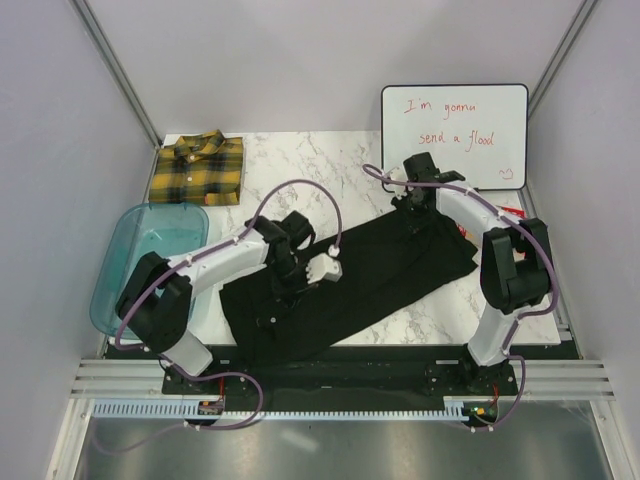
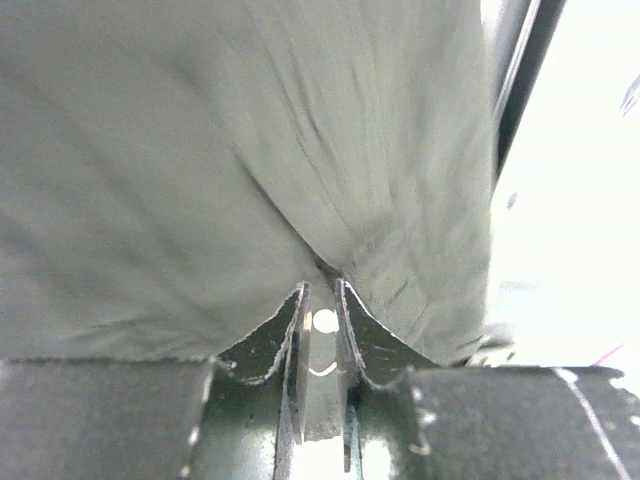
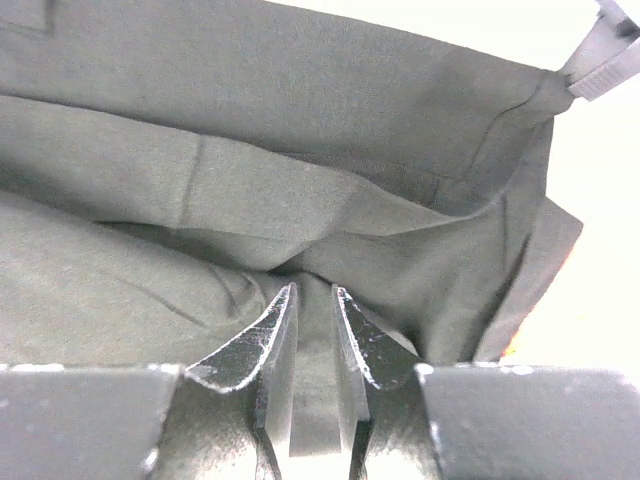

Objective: Fold and stack the long sleeve shirts
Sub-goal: Fold the shirt

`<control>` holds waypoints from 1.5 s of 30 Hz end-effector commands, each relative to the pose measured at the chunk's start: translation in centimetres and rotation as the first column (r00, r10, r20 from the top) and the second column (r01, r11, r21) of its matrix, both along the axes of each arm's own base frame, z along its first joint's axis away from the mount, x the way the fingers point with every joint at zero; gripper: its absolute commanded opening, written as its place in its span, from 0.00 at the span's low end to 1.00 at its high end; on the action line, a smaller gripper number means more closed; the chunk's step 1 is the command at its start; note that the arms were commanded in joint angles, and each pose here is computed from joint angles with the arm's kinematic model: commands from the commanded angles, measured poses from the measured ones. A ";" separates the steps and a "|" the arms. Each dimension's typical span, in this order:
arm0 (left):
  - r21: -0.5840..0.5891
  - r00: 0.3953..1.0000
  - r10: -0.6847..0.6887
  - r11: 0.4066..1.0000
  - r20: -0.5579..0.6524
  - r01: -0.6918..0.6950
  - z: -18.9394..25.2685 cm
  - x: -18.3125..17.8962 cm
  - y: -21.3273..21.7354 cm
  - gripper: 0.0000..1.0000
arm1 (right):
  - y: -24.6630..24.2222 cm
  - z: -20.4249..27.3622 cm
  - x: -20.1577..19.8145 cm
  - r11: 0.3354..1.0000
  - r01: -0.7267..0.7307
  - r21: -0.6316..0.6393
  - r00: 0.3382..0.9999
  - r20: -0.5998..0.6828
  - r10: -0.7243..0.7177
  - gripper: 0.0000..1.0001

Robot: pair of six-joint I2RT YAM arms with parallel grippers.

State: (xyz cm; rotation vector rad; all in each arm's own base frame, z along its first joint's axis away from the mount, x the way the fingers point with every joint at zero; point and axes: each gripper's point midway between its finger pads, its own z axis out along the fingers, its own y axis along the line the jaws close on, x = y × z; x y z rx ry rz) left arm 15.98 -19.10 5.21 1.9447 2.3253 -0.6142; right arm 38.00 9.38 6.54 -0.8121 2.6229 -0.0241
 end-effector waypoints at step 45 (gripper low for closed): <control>-0.754 0.665 0.747 0.423 -0.025 -0.503 19.4 12.7 11.5 0.45 | 25.1 10.0 7.3 0.894 -0.350 0.281 0.900 0.366 0.237 0.48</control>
